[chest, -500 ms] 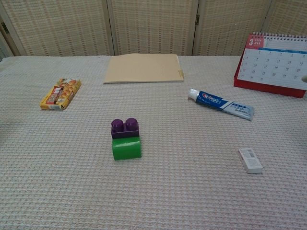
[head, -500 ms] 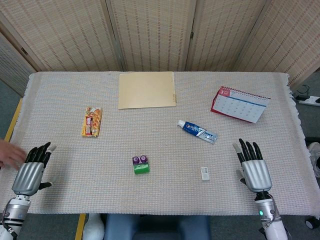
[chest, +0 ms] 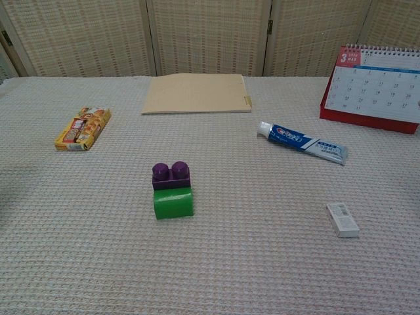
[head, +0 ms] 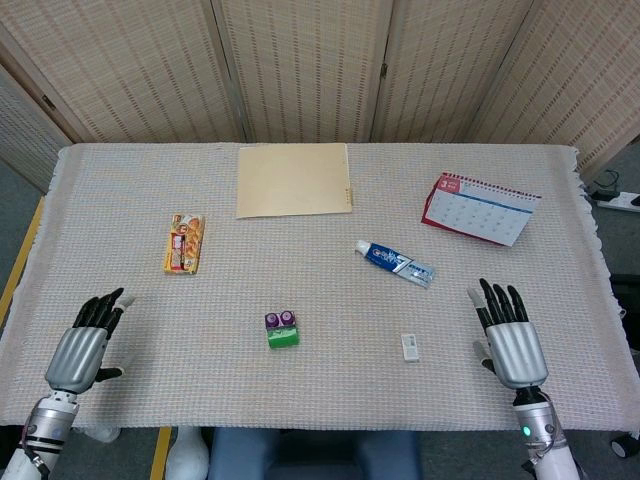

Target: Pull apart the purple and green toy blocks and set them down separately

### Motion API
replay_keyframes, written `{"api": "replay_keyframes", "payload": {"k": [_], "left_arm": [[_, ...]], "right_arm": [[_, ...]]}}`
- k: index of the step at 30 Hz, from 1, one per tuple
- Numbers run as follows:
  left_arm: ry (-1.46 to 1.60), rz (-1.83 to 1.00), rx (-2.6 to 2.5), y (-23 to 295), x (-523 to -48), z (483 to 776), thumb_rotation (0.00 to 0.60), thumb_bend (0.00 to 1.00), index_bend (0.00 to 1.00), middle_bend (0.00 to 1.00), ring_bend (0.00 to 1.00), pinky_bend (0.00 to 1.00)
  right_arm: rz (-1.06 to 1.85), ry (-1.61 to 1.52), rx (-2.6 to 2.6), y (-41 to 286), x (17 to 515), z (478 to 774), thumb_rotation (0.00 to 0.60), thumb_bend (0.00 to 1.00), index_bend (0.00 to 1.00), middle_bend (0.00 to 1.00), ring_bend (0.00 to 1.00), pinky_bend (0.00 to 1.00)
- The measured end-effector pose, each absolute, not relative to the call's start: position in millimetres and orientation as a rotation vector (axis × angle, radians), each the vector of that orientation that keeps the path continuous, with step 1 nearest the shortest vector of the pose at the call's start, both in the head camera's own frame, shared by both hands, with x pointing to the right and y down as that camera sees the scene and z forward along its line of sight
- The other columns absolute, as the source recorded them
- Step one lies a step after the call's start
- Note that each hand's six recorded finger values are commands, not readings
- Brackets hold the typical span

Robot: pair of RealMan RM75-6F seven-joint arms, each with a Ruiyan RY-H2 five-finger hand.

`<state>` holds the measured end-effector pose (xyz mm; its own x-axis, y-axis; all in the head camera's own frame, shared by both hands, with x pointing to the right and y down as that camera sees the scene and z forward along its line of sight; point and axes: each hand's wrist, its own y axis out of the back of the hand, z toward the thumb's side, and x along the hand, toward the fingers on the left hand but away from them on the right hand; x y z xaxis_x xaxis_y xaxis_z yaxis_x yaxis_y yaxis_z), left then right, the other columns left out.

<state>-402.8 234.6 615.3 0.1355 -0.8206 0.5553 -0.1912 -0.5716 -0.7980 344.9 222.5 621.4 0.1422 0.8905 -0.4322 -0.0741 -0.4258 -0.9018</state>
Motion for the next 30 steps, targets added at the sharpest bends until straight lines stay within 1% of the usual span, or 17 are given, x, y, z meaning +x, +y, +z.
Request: {"api": "replay_keyframes", "payload": {"k": [3, 6, 10, 14, 18, 23, 30], "left_arm": [[1.038, -1.422, -1.933, 239.0, -388.8, 621.3, 0.600, 0.32, 0.21, 0.00, 0.00, 0.00], [1.043, -1.407, -1.938, 239.3, -377.7, 625.2, 0.600, 0.32, 0.23, 0.00, 0.00, 0.00], [1.034, -1.389, -1.942, 236.6, -350.7, 628.4, 0.600, 0.32, 0.25, 0.00, 0.00, 0.00], [1.103, -1.365, -2.010, 229.1, -323.2, 627.9, 0.600, 0.32, 0.28, 0.00, 0.00, 0.00], [1.174, -1.394, -2.055, 219.3, -300.8, 635.7, 0.600, 0.32, 0.30, 0.00, 0.00, 0.00], [1.174, -1.453, -2.086, 213.8, -273.5, 650.8, 0.600, 0.32, 0.30, 0.00, 0.00, 0.00], [1.140, -1.522, -2.131, 207.5, -237.2, 670.6, 0.600, 0.32, 0.31, 0.00, 0.00, 0.00]], "right_arm": [[1.406, -0.832, -1.564, 222.4, 344.4, 617.3, 0.600, 0.36, 0.00, 0.00, 0.00, 0.00], [1.374, -0.870, -1.579, 220.7, 344.3, 609.5, 0.600, 0.36, 0.00, 0.00, 0.00, 0.00], [1.279, -0.952, -1.628, 218.9, 346.7, 589.1, 0.600, 0.36, 0.00, 0.00, 0.00, 0.00], [1.207, -0.991, -1.677, 219.5, 351.3, 572.4, 0.600, 0.36, 0.00, 0.00, 0.00, 0.00], [1.222, -0.978, -1.700, 219.8, 353.5, 573.8, 0.600, 0.36, 0.00, 0.00, 0.00, 0.00], [1.234, -0.977, -1.701, 217.5, 354.2, 575.8, 0.600, 0.36, 0.00, 0.00, 0.00, 0.00], [1.218, -1.013, -1.716, 217.4, 357.5, 570.1, 0.600, 0.36, 0.00, 0.00, 0.00, 0.00]]}}
